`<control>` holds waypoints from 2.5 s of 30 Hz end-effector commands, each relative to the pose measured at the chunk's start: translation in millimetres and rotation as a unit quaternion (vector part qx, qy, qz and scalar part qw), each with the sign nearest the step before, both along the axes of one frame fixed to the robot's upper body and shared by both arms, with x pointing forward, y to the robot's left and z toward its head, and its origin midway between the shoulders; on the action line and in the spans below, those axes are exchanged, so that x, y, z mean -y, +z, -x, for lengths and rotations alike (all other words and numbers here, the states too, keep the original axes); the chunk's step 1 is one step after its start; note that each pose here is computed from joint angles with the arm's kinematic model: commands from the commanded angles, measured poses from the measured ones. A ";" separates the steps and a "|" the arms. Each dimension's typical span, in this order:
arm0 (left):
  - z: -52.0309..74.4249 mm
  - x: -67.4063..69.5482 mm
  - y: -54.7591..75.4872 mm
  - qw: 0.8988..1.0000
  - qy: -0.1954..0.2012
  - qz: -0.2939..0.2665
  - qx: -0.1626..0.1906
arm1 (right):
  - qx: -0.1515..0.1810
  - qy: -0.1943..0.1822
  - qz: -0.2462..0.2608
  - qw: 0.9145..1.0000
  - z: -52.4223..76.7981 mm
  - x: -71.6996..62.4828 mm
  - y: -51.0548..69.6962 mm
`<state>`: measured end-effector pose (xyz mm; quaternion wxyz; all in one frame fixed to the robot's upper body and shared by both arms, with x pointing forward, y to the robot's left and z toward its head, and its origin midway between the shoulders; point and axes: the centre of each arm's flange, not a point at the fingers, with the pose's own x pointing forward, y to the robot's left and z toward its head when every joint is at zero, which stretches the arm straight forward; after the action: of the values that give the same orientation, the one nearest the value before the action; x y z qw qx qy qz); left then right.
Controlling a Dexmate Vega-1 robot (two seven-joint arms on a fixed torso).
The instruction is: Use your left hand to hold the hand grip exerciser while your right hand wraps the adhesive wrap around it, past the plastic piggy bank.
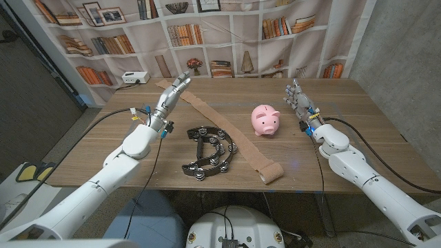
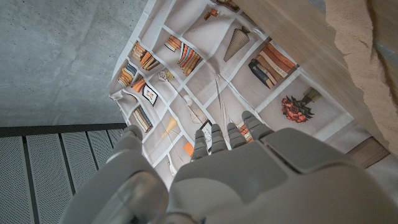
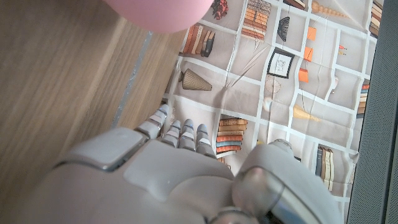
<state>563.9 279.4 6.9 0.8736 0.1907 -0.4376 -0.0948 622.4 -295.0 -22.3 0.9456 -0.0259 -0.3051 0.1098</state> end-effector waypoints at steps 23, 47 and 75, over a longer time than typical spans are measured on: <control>33.0 -1.1 12.4 0.988 0.081 -0.096 0.086 | 0.003 -0.001 -0.011 1.000 -0.2 2.0 0.5; 50.3 -0.3 16.6 0.968 0.144 -0.162 0.124 | 0.023 -0.009 0.011 1.000 10.8 0.3 5.8; 58.3 14.2 28.1 0.932 0.177 -0.290 0.130 | 0.041 -0.020 0.025 0.999 18.2 2.3 14.5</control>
<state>512.7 275.1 27.3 0.7525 0.4613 -0.4696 -0.0199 605.9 -294.7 -8.7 0.9336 -0.0537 -0.3386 0.1041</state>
